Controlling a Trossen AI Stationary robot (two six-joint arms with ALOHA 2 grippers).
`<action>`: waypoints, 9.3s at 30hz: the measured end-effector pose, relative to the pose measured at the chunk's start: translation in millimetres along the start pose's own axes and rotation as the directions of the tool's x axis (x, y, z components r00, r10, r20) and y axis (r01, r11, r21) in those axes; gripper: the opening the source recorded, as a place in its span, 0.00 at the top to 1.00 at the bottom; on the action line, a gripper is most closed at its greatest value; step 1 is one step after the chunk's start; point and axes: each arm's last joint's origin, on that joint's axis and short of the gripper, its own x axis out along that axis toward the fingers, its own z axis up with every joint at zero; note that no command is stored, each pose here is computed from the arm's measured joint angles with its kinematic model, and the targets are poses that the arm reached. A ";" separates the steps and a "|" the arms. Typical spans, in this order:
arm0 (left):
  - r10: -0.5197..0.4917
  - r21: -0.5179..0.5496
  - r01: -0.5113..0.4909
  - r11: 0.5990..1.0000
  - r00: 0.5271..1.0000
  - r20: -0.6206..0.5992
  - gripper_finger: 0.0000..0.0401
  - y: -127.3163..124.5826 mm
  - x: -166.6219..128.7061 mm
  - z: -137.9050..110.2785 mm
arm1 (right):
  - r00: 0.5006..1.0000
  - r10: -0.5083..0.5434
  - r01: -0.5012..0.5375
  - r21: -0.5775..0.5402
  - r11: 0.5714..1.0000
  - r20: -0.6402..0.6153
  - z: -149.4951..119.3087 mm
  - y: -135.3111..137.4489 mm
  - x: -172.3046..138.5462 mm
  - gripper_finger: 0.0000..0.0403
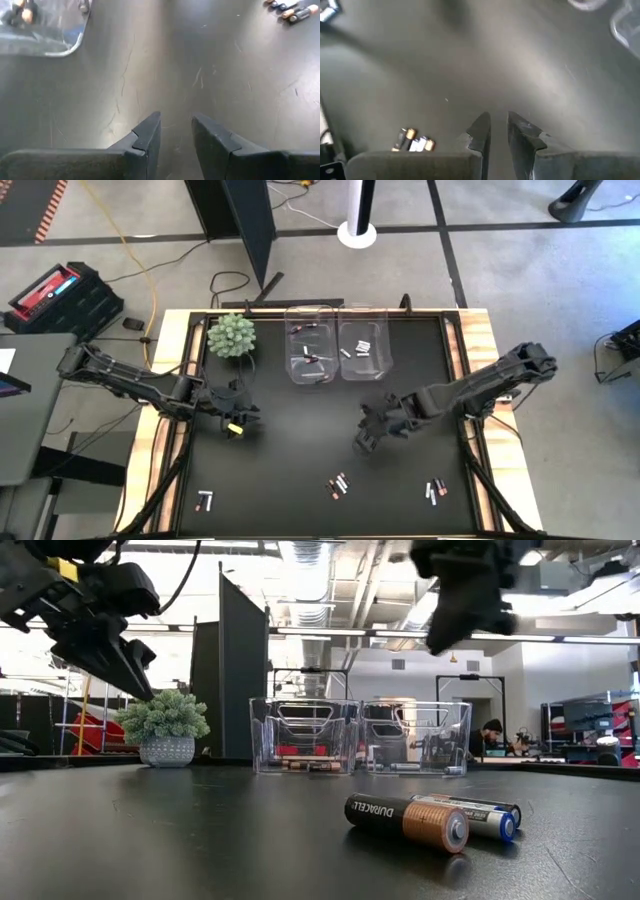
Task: Sort batteries
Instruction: Put the white battery into the right transparent bin
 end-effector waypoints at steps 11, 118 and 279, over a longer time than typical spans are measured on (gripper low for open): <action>-0.097 -0.382 0.069 0.921 0.994 -0.054 0.70 -4.5 6.8 -1.8 | 0.998 -0.036 0.038 -0.049 0.998 0.051 -23.9 8.1 13.7 0.80; -0.019 -0.089 -0.188 0.978 0.348 -0.937 0.62 -177.5 27.5 -31.3 | 0.976 0.128 -0.110 -0.111 0.988 0.175 -12.0 25.3 12.5 0.80; 0.122 -0.142 -0.149 0.979 0.975 -0.186 0.91 224.1 257.1 243.3 | 0.991 -0.132 0.132 0.244 0.961 -0.017 -39.1 2.8 10.8 0.80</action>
